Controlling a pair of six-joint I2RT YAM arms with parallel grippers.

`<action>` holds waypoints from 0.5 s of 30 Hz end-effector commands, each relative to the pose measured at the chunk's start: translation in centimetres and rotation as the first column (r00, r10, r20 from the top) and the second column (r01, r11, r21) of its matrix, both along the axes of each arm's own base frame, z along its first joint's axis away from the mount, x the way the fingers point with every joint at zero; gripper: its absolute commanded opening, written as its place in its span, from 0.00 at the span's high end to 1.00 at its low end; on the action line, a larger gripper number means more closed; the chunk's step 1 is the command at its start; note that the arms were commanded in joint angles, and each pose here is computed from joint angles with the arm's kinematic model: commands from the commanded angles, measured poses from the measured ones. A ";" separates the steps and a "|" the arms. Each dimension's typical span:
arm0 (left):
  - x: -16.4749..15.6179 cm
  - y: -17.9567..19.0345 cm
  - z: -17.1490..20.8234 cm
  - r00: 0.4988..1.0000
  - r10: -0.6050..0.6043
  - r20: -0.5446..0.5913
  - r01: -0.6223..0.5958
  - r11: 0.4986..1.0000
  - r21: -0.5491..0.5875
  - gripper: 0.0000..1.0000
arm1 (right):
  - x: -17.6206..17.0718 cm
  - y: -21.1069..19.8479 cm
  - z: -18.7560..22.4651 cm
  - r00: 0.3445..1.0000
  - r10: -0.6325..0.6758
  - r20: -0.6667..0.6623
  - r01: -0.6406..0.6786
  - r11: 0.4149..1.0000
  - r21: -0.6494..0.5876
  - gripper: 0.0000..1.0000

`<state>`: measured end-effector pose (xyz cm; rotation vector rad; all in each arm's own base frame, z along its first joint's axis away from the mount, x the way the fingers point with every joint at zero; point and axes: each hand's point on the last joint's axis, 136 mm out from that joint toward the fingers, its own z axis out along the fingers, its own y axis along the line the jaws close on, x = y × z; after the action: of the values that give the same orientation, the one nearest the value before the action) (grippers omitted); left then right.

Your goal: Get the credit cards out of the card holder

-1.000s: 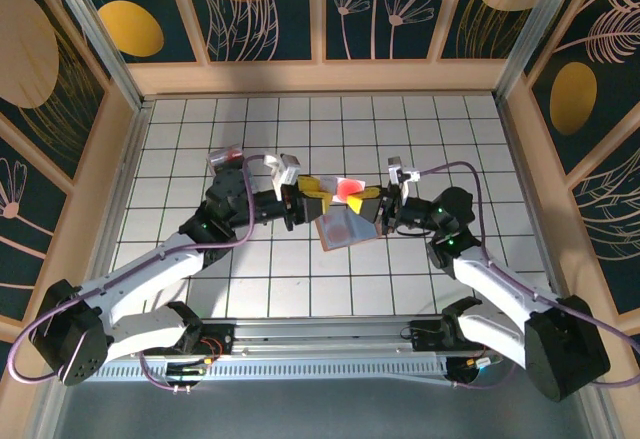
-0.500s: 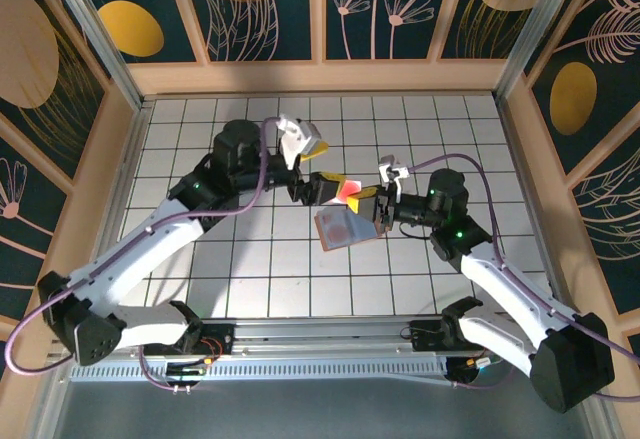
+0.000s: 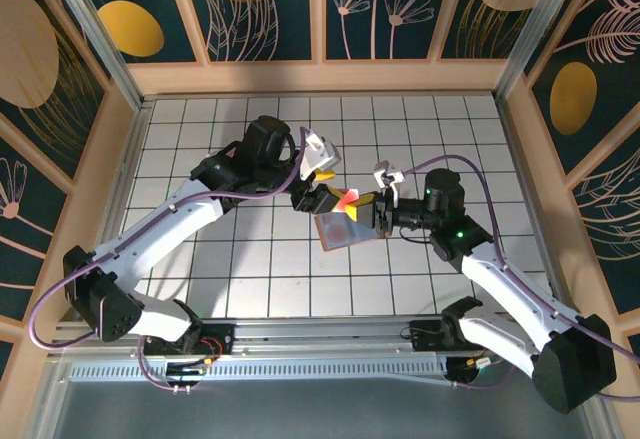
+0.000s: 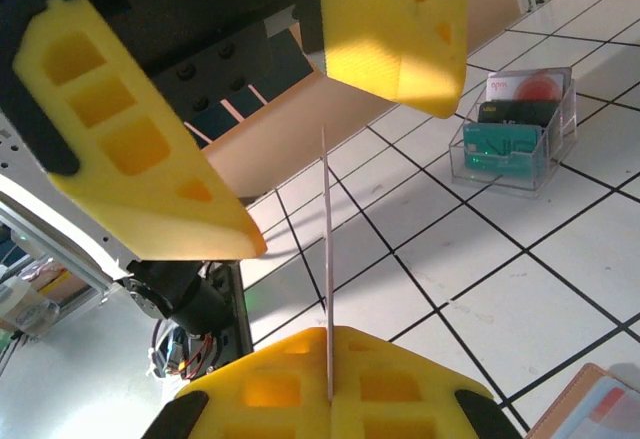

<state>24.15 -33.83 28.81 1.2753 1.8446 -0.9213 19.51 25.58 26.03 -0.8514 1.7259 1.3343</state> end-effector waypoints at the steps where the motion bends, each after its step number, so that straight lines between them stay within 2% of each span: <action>1: -0.4 -0.2 -0.3 0.999 -0.047 0.006 0.047 0.999 0.026 0.41 | -0.8 0.2 2.4 0.997 0.038 0.074 -0.040 0.999 0.025 1.00; 3: -0.6 -0.3 -0.7 0.997 -0.071 0.000 0.071 0.997 0.035 0.46 | -0.8 0.2 2.5 0.996 0.041 0.078 -0.043 0.999 0.026 1.00; 9: -0.7 -0.3 -1.4 0.995 -0.096 -0.002 0.096 0.994 0.057 0.78 | -0.7 0.3 2.4 0.996 0.041 0.080 -0.043 0.999 0.022 1.00; 12: -0.3 -0.3 -1.5 0.996 -0.086 0.025 0.084 0.995 0.060 1.00 | -0.3 0.3 2.3 0.997 0.023 0.079 -0.024 1.000 0.016 1.00; 13: 0.2 -0.2 -1.7 0.997 -0.059 0.041 0.056 0.996 0.073 1.00 | -0.1 0.3 2.2 0.997 0.009 0.079 -0.010 1.000 0.011 1.00; 15: 1.5 0.3 -1.8 0.995 0.010 0.097 -0.018 0.997 0.079 1.00 | 0.6 0.0 1.9 0.997 -0.038 0.073 0.038 0.999 -0.003 0.77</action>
<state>23.17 -34.29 27.65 1.3909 1.8176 -0.9345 20.15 25.34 25.57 -0.8245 1.7651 1.2890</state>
